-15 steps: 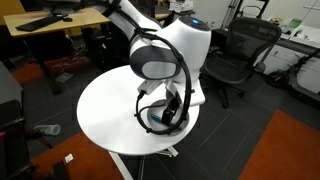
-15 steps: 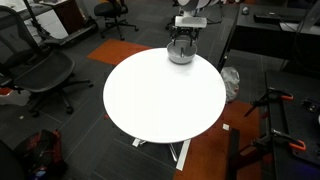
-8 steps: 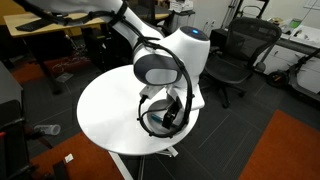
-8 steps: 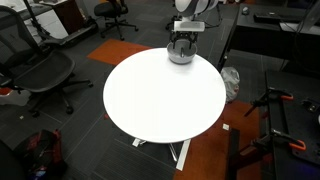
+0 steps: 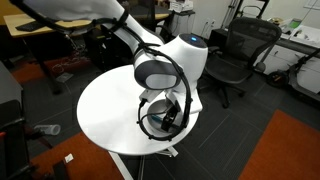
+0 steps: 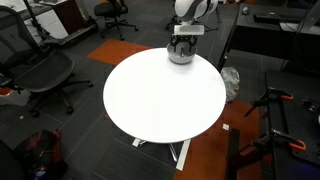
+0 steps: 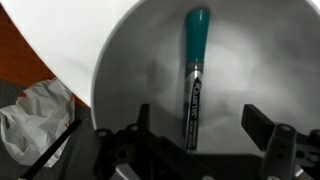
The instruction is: Remove the marker from the bowl and place it on the table
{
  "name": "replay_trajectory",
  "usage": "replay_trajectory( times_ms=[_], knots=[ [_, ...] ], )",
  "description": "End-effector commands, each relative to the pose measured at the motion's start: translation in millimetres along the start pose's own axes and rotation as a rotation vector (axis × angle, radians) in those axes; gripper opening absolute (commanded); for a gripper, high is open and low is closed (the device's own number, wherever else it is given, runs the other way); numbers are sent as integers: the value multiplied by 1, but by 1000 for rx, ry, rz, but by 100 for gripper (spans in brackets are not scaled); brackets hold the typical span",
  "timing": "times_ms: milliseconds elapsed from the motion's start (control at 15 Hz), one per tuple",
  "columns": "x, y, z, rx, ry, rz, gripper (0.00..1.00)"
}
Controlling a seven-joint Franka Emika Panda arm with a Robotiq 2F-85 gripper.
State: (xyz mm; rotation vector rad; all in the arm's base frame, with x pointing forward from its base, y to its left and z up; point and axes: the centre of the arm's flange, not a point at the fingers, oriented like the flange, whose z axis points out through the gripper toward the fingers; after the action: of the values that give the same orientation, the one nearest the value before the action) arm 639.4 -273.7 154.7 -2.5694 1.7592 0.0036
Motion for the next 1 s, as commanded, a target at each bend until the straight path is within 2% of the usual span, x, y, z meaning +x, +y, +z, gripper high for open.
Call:
replay_trajectory(
  times_ms=[0, 533, 600, 667, 800, 933],
  knots=[
    [3, -8, -1, -25, 3, 14, 61],
    [5, -8, -2, -22, 2, 15, 2],
    [5, -8, -2, -24, 2, 14, 0],
    [5, -8, -2, -25, 1, 13, 5],
    [3, -8, -5, -31, -2, 13, 5],
    [-3, -6, -22, -21, 15, 5, 5]
  ],
)
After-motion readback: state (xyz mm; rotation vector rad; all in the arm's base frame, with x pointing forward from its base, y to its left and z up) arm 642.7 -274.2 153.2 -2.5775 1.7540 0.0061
